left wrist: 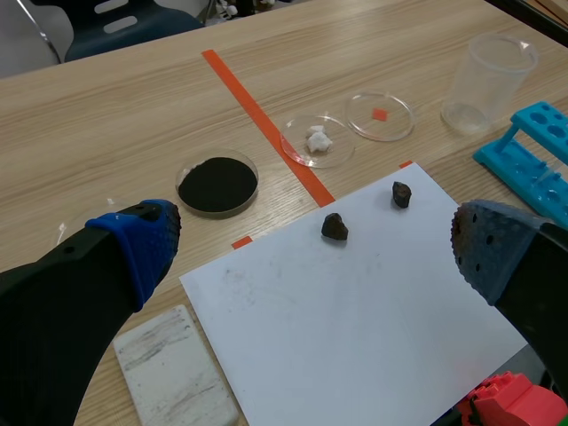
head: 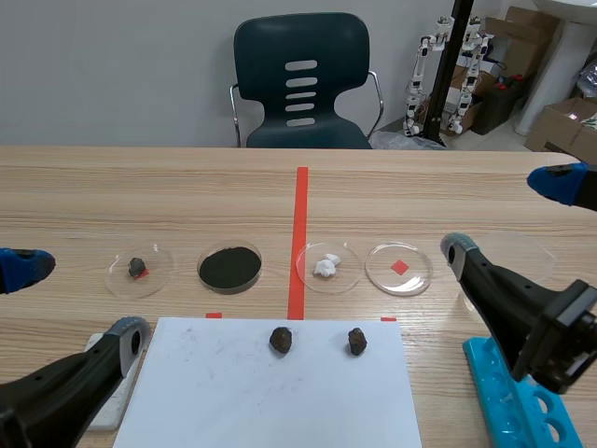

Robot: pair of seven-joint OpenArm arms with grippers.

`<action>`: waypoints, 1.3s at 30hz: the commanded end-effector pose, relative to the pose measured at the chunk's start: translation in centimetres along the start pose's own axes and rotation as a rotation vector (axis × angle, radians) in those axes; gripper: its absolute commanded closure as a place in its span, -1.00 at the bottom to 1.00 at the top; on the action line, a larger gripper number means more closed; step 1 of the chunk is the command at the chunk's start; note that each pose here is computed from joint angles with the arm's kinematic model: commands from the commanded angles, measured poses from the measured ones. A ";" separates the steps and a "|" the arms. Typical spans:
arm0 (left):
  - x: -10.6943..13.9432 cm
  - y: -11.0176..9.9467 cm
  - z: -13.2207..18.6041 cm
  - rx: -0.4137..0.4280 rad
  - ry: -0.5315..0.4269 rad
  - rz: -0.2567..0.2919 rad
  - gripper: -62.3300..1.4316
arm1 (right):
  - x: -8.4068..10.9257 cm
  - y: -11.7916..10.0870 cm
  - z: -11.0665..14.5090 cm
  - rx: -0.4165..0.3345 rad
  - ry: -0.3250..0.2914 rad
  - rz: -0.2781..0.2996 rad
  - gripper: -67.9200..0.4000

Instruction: Pick up the dropper by the top with the right hand

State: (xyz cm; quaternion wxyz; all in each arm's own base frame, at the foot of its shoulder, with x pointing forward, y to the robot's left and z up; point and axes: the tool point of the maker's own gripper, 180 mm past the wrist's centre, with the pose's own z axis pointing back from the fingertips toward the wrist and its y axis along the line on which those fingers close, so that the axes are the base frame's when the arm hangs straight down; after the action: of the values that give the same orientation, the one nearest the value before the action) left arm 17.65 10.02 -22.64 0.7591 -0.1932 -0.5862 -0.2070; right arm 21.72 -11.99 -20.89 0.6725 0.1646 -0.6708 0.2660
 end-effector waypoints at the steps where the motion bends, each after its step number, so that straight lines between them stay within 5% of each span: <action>1: 0.5 -0.2 0.0 -0.003 -0.023 0.015 -1.00 | 0.7 -0.1 0.0 -0.001 -0.029 0.001 -0.74; 25: 0.5 -0.2 0.0 -0.003 -0.023 0.015 -1.00 | 0.6 0.4 0.4 0.006 -0.037 -0.009 -0.74; 39: 0.5 -0.2 0.0 -0.003 -0.023 0.015 -1.00 | 0.5 3.1 6.1 -0.024 -0.073 -0.033 -0.74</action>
State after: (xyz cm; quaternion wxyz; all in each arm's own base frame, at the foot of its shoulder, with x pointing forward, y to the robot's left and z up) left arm 17.65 10.02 -22.64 0.7591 -0.1932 -0.5862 -0.2070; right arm 14.75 -12.53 -20.85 0.6583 0.1814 -0.6875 0.2471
